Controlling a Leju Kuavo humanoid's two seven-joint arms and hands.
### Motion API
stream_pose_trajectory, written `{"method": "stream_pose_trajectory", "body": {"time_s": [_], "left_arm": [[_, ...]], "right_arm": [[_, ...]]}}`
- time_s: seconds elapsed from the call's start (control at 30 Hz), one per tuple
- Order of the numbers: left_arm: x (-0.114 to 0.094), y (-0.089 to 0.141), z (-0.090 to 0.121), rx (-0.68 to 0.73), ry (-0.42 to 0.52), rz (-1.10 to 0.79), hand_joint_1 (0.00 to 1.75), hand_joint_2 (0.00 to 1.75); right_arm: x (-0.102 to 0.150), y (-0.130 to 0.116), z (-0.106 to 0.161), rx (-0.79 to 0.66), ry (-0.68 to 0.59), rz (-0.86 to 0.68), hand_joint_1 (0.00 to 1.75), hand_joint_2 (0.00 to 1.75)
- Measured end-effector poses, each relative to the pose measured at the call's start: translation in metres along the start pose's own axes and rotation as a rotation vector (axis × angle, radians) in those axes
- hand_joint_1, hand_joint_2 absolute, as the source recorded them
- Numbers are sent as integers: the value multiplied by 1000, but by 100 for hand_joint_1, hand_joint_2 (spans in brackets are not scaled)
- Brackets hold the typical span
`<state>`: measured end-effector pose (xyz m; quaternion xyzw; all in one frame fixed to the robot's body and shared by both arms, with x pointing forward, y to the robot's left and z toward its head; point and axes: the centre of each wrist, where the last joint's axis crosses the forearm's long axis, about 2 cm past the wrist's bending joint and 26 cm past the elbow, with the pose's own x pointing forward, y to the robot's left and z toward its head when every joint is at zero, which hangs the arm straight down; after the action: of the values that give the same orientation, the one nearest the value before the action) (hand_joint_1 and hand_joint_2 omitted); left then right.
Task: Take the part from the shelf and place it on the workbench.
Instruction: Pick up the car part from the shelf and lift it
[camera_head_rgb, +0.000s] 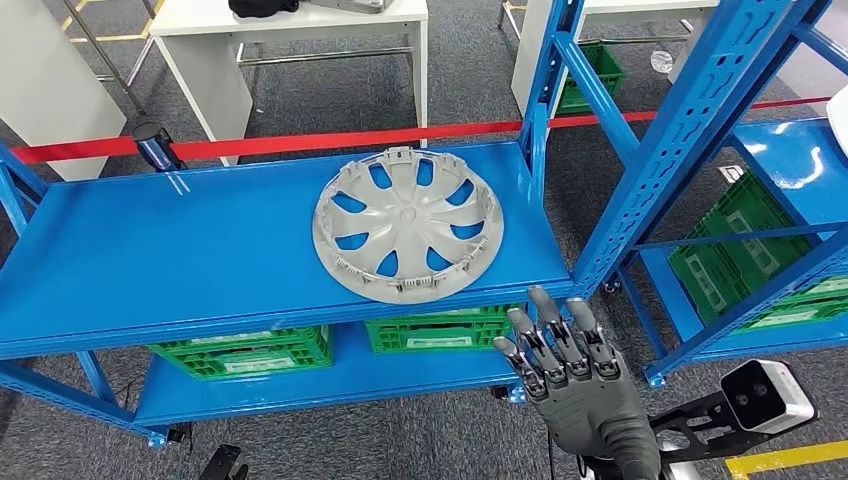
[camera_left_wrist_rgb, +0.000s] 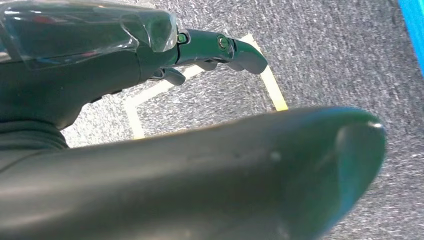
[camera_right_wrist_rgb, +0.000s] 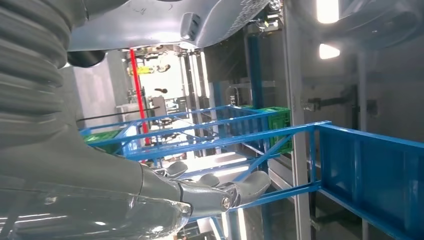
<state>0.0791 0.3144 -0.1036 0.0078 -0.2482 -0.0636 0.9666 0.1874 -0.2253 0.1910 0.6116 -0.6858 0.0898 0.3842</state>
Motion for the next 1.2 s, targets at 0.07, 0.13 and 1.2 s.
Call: {"method": "stream_pose_trajectory", "body": {"time_s": [0.07,0.13,1.2], "left_arm": [[0,0,0,2,0,1,0,0],[0,0,0,4,-1,2,0,0],[32,-25,-10,-78,0,-64,0,0]], "right_arm": [[0,-1,0,-11,26,14,0,175],[0,-4,-1,-26,59,40,0,175],[-19,-87,-76,31,771,1040,0,175]]}}
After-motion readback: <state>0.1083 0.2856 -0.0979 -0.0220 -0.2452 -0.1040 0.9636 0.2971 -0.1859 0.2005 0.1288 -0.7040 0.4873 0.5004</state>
